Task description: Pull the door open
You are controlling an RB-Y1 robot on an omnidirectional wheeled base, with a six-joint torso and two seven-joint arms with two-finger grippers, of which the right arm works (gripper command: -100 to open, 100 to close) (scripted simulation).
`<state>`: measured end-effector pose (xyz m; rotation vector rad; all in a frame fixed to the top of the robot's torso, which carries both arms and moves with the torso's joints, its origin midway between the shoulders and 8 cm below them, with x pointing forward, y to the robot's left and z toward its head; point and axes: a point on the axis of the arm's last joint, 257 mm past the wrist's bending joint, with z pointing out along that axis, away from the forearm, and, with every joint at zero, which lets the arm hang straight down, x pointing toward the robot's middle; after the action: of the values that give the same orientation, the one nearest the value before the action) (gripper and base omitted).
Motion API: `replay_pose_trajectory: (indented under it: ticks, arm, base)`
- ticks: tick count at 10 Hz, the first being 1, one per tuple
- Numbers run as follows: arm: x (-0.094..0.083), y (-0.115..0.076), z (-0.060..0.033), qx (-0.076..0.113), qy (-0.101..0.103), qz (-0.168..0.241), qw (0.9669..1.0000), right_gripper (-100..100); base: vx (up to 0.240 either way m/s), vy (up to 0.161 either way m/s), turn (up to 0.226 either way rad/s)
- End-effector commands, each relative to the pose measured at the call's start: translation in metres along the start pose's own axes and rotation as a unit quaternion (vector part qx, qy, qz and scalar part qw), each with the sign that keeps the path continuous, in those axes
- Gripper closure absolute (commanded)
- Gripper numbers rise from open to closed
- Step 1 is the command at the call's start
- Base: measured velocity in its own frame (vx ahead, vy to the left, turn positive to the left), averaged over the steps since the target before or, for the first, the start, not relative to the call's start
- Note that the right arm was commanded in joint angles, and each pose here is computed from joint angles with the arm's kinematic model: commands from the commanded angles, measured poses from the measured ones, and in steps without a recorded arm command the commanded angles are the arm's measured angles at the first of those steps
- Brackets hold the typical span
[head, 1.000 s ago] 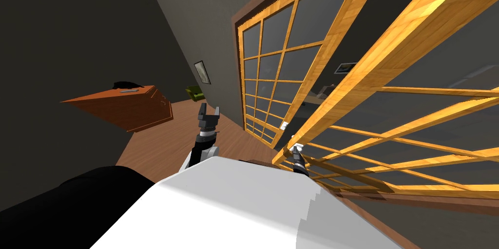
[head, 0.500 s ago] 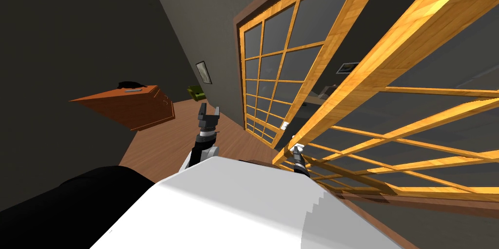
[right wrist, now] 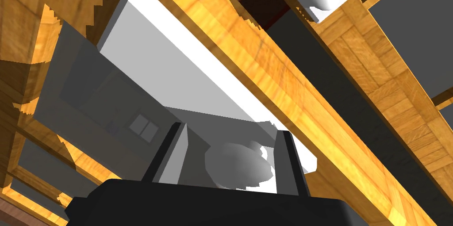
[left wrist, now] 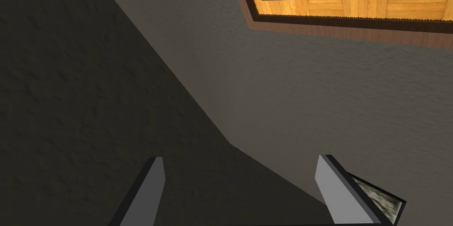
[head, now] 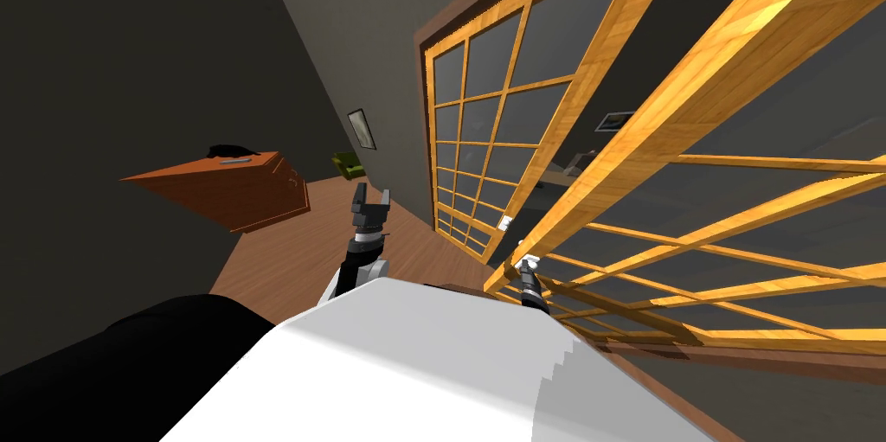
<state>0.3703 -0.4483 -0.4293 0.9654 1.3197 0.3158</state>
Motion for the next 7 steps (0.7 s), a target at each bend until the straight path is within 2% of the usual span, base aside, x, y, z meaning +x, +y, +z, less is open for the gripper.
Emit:
replay_pose_trajectory:
  ticks: [1,2,3,7]
  arm:
    - [-0.028,-0.009,0.0025,0.004,-0.020,-0.008,0.9998,100]
    - [-0.028,-0.009,0.0024,0.004,-0.020,-0.008,0.9998,100]
    - [-0.005,0.003,-0.0007,-0.002,-0.003,0.019,0.9998,100]
    - [-0.010,0.003,0.0006,-0.004,-0.008,0.064,0.9979,100]
  base:
    - [0.000,0.000,0.000]
    - [-0.007,0.002,0.005]
    - [-0.018,0.014,0.109]
    - [-0.036,-0.017,0.079]
